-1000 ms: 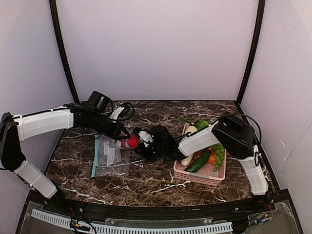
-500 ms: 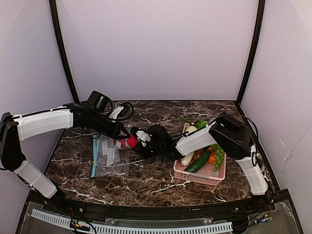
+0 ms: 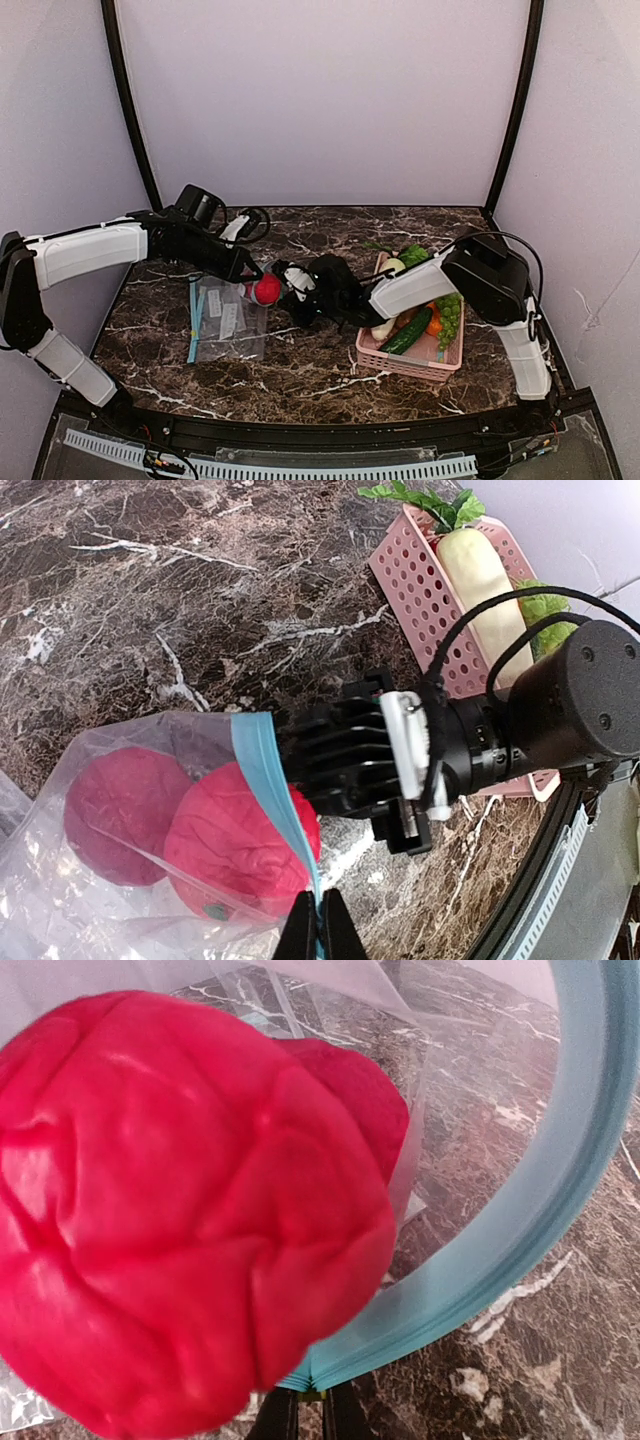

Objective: Place the food in the zip-top bag and seal the zipper
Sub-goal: Adjust the zipper food storage bag at the center of the board.

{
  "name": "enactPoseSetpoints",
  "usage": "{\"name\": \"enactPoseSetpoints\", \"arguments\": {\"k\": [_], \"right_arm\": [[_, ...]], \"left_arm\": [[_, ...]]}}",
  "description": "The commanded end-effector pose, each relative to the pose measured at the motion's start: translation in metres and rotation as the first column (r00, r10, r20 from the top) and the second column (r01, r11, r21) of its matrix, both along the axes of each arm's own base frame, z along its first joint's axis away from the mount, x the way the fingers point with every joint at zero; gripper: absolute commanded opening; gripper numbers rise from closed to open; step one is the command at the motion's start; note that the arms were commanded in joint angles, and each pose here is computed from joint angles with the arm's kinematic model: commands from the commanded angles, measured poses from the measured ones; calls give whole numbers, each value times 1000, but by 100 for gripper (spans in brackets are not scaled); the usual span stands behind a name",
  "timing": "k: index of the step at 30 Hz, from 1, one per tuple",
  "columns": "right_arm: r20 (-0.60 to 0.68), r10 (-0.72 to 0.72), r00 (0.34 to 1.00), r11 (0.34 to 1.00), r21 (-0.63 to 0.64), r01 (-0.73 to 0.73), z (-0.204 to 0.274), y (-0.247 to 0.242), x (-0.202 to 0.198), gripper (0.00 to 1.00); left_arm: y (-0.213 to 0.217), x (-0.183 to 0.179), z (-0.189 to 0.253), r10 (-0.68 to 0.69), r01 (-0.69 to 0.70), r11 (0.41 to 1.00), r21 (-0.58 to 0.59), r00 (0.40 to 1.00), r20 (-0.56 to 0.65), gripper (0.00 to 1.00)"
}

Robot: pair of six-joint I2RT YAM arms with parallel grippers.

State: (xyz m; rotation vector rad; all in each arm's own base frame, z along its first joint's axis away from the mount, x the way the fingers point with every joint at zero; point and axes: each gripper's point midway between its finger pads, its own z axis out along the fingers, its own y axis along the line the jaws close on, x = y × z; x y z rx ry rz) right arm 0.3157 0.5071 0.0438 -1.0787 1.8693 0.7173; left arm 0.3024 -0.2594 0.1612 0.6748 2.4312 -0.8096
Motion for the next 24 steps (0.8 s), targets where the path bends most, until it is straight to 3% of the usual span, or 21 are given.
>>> {"name": "enactPoseSetpoints", "arguments": {"k": [1, 6, 15, 24], "right_arm": [[-5, 10, 1000, 1000, 11, -10, 50, -11, -8, 0], [-116, 0, 993, 995, -95, -11, 64, -33, -31, 0], [-295, -28, 955, 947, -314, -69, 72, -67, -86, 0], [-446, -102, 889, 948, -314, -48, 83, -73, -128, 0]], "left_arm": [[13, 8, 28, 48, -50, 999, 10, 995, 88, 1], [29, 15, 35, 99, -112, 991, 69, 982, 163, 1], [19, 9, 42, 66, -68, 998, 12, 986, 155, 1], [4, -1, 20, -21, 21, 1000, 13, 999, 32, 1]]}}
